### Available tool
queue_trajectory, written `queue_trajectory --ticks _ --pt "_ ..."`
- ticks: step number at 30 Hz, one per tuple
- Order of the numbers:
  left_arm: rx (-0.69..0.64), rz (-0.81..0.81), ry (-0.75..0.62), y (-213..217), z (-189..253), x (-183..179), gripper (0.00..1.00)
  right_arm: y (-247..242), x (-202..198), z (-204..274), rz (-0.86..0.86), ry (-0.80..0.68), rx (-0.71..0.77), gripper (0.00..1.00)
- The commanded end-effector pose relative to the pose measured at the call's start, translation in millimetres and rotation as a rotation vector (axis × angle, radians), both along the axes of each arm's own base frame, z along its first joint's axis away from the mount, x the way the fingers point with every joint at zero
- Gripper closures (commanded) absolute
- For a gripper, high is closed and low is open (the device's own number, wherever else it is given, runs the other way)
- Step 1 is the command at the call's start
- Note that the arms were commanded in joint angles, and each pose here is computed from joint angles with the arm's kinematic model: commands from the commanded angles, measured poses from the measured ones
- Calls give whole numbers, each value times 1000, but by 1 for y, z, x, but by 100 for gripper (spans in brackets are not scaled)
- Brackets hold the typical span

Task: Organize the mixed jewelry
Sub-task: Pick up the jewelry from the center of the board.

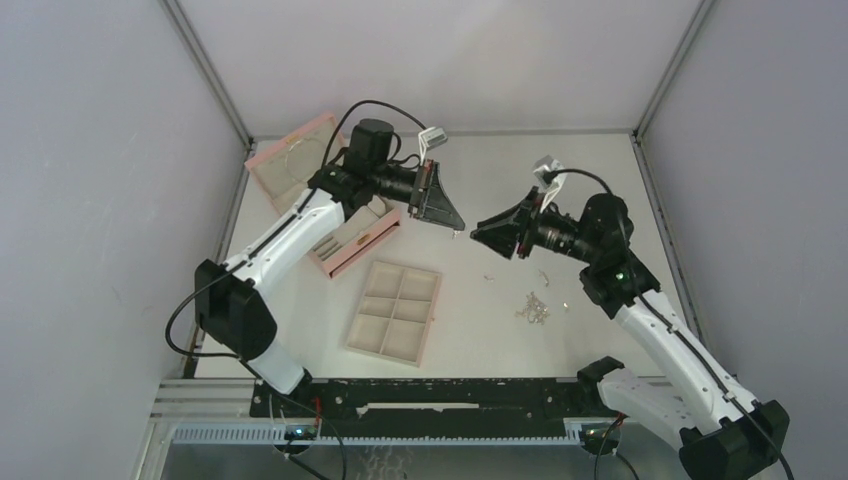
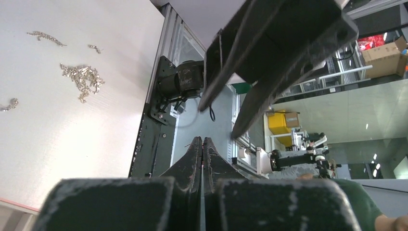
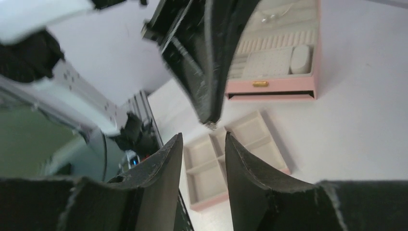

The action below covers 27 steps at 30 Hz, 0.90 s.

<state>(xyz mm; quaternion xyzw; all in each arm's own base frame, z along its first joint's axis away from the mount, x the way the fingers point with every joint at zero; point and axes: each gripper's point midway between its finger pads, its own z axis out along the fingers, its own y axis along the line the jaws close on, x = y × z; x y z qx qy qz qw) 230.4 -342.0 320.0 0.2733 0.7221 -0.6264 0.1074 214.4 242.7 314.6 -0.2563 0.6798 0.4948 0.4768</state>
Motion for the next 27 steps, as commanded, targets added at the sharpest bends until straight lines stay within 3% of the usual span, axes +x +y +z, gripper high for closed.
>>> queue_trajectory --ticks 1,5,8,11,15,20,27 --pt "-70 -5 -89 9 35 -6 100 -16 20 46 -164 110 212 55" --pt "-71 2 -76 8 38 -5 100 -28 31 44 -319 356 335 59" --pt "-69 18 -58 6 41 -1 100 -32 37 21 -371 650 405 79" --pt "-68 19 -45 5 41 0 100 -16 33 33 -256 684 484 75" --pt "-71 16 -31 5 41 0 100 0 31 25 -190 710 458 64" --pt "-68 23 -13 6 40 3 100 7 30 19 -141 717 457 58" --pt "-66 34 -6 10 38 6 100 9 26 22 -93 709 486 62"
